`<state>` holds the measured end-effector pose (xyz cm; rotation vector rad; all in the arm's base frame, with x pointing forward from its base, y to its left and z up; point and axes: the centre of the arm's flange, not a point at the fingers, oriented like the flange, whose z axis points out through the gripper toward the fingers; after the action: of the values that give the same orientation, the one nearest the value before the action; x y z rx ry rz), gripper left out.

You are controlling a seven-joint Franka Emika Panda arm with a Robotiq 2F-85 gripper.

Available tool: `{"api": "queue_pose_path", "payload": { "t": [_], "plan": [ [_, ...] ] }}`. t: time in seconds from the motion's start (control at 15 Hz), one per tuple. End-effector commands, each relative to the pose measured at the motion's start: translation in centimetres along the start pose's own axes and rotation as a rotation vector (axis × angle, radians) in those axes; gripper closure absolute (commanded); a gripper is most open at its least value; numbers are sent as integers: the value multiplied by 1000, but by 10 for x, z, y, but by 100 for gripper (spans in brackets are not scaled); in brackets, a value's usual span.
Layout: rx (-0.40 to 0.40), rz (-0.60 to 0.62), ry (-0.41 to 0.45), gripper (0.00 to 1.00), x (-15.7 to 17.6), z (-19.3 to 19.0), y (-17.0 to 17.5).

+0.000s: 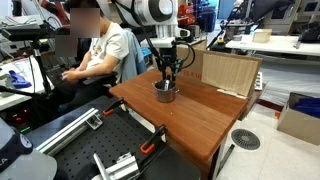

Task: Remove the marker from the pot and put it on the table

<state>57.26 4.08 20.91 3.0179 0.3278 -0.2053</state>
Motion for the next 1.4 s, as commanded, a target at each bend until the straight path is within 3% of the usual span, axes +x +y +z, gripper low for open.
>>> {"api": "queue_pose_path", "payload": {
  "t": [0.0,0.2,0.53,0.87,1.33],
  "plan": [
    [-10,6,-3,79,8,2,1],
    [-7,9,-7,99,9,1,2],
    [22,28,6,95,4,-11,4],
    [105,101,70,95,-5,-62,17],
    [262,190,110,95,-36,-147,84]
  ]
}}
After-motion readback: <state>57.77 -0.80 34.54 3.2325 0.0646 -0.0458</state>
